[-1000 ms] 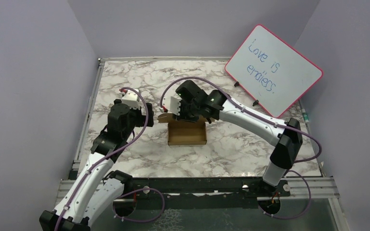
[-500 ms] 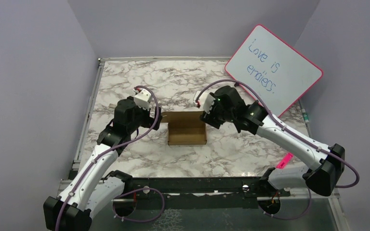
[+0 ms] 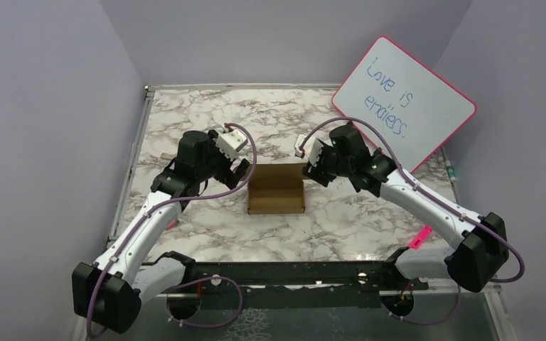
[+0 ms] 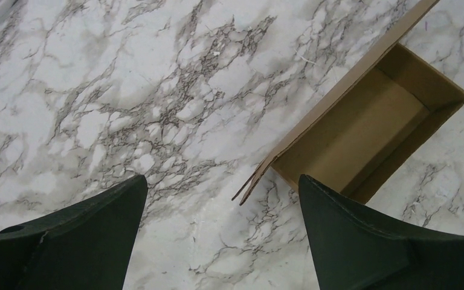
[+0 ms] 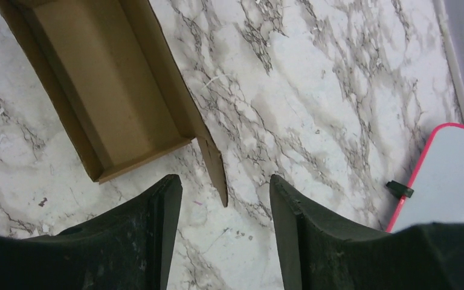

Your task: Fold the paper box

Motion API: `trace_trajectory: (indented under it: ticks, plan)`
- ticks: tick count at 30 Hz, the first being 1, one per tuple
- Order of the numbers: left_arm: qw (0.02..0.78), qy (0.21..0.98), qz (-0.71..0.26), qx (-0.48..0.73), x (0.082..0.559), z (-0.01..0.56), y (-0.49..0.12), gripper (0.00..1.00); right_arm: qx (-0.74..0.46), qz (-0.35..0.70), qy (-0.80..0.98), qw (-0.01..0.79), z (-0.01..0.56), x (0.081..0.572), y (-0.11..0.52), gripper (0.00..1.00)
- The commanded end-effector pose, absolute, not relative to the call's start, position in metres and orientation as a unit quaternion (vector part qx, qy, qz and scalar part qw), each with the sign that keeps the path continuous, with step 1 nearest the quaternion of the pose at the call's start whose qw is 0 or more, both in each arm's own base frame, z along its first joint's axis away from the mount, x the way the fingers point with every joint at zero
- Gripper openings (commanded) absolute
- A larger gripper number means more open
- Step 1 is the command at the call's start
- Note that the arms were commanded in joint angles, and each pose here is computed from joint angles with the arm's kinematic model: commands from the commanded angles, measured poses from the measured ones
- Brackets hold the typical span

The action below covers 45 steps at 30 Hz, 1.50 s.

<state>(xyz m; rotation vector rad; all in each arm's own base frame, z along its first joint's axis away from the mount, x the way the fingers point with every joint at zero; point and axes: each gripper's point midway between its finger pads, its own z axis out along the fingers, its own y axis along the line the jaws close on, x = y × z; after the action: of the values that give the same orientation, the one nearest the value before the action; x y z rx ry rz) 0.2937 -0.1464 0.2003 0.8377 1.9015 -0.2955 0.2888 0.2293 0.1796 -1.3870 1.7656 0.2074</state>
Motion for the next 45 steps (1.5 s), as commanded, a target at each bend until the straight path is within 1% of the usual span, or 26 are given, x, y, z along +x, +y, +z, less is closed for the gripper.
trace_trajectory:
  ticks: [1, 4, 9, 11, 17, 23, 27, 30, 32, 36, 41, 44, 45]
  plan:
    - [0.481, 0.757, -0.135, 0.423, 0.295, 0.202, -0.159, 0.93, -0.579, 0.108, 0.684, 0.431, 0.177, 0.299, 0.248, 0.56]
    - [0.449, 0.761, -0.145, 0.446, 0.295, 0.191, -0.163, 0.89, -0.582, 0.097, 0.696, 0.410, 0.160, 0.302, 0.244, 0.53]
    - [0.415, 0.766, -0.161, 0.464, 0.296, 0.174, -0.169, 0.78, -0.580, 0.106, 0.698, 0.406, 0.149, 0.305, 0.246, 0.48]
    - [0.404, 0.769, -0.163, 0.469, 0.296, 0.168, -0.169, 0.76, -0.579, 0.106, 0.701, 0.402, 0.145, 0.305, 0.245, 0.45]
    - [0.397, 0.766, -0.159, 0.481, 0.294, 0.151, -0.168, 0.73, -0.578, 0.099, 0.704, 0.400, 0.143, 0.307, 0.241, 0.40]
    - [0.389, 0.772, -0.164, 0.475, 0.297, 0.142, -0.164, 0.65, -0.578, 0.098, 0.707, 0.394, 0.139, 0.306, 0.239, 0.35]
    - [0.388, 0.773, -0.167, 0.473, 0.296, 0.139, -0.162, 0.55, -0.578, 0.095, 0.710, 0.391, 0.137, 0.306, 0.237, 0.32]
    - [0.388, 0.771, -0.173, 0.474, 0.295, 0.138, -0.163, 0.47, -0.577, 0.096, 0.711, 0.391, 0.137, 0.306, 0.237, 0.30]
    - [0.385, 0.773, -0.173, 0.474, 0.295, 0.135, -0.163, 0.40, -0.577, 0.097, 0.711, 0.391, 0.137, 0.306, 0.237, 0.29]
    - [0.382, 0.778, -0.168, 0.470, 0.297, 0.130, -0.161, 0.33, -0.574, 0.099, 0.712, 0.391, 0.136, 0.305, 0.237, 0.25]
    - [0.379, 0.783, -0.173, 0.462, 0.299, 0.128, -0.162, 0.19, -0.563, 0.108, 0.720, 0.391, 0.138, 0.306, 0.241, 0.16]
    - [0.384, 0.789, -0.172, 0.447, 0.302, 0.131, -0.162, 0.06, -0.552, 0.132, 0.726, 0.389, 0.143, 0.303, 0.248, 0.11]
    - [0.386, 0.791, -0.175, 0.441, 0.302, 0.132, -0.163, 0.04, -0.547, 0.139, 0.729, 0.387, 0.144, 0.302, 0.250, 0.09]
